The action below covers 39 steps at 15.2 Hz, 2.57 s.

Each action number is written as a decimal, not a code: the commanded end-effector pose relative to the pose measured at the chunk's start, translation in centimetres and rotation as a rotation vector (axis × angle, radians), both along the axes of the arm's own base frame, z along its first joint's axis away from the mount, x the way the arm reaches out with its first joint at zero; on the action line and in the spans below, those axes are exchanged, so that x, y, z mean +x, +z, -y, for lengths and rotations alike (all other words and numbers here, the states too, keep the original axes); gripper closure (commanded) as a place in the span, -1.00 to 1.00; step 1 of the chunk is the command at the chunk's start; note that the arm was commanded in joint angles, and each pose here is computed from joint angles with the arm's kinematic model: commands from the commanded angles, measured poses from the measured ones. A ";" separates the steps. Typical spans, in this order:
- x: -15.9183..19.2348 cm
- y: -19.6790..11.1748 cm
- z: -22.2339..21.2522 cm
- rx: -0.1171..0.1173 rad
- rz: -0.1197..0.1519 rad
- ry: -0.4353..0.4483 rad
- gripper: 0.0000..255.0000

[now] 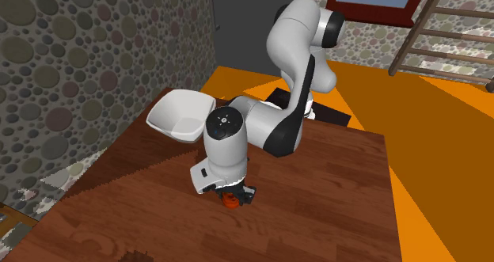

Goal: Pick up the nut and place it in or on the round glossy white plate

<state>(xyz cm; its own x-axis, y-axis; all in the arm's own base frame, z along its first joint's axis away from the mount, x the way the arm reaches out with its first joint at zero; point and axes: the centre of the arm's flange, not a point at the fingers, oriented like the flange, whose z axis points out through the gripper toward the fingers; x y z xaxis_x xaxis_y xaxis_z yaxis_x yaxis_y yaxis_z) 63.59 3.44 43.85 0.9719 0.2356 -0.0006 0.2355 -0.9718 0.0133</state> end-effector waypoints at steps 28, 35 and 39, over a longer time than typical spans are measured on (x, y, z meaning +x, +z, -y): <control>-5.1 8.6 1.5 0.000 0.000 0.000 1.00; -13.9 8.5 4.2 0.000 0.000 0.000 1.00; -19.0 8.5 5.7 0.000 0.000 0.000 1.00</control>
<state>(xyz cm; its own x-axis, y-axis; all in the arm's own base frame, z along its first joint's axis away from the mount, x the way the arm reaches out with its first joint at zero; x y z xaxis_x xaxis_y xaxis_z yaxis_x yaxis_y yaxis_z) 46.00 -1.62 52.48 0.9720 0.2351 -0.0008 0.2351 -0.9719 0.0141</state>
